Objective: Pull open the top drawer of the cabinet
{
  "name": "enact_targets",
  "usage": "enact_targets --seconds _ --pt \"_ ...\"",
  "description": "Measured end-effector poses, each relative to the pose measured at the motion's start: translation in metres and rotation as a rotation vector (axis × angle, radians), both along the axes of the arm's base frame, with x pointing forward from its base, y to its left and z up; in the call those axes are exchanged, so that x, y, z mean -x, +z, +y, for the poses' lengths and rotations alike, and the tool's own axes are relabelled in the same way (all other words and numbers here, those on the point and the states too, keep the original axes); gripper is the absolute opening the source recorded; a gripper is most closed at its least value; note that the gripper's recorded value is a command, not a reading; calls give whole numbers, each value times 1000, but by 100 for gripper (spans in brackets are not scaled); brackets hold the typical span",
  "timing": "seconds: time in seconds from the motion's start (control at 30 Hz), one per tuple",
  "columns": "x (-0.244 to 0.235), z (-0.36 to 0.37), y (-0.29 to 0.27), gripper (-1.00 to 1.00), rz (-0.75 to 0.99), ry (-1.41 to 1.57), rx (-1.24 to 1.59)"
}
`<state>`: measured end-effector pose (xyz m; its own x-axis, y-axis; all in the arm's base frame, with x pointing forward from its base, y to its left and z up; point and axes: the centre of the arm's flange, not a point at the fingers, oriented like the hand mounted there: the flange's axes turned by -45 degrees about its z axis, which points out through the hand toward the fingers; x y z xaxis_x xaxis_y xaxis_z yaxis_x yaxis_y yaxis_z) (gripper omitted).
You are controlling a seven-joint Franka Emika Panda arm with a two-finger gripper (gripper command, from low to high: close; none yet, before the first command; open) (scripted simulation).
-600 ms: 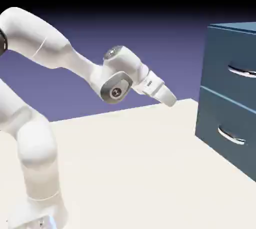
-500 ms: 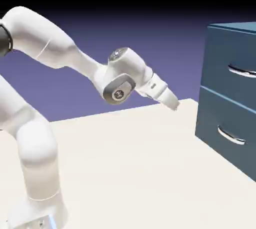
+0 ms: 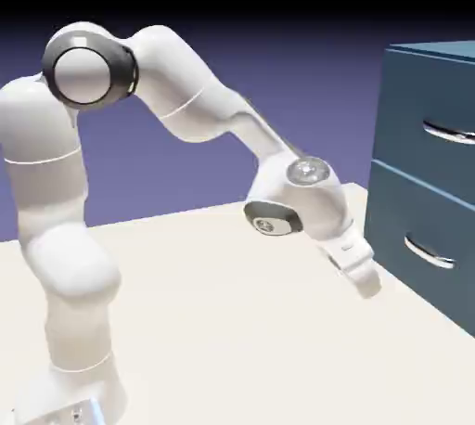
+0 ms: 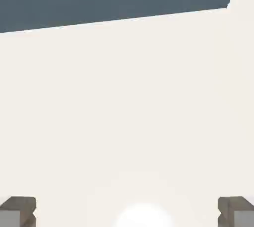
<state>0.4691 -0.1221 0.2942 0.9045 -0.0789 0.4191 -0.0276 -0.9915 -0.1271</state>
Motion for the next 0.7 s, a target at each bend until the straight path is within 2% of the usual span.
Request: enact_targets --seconds 0.37,0.7 --pt "-12 -64 -58 0 15 5 128" --pt "-40 -102 -45 0 -116 100 407"
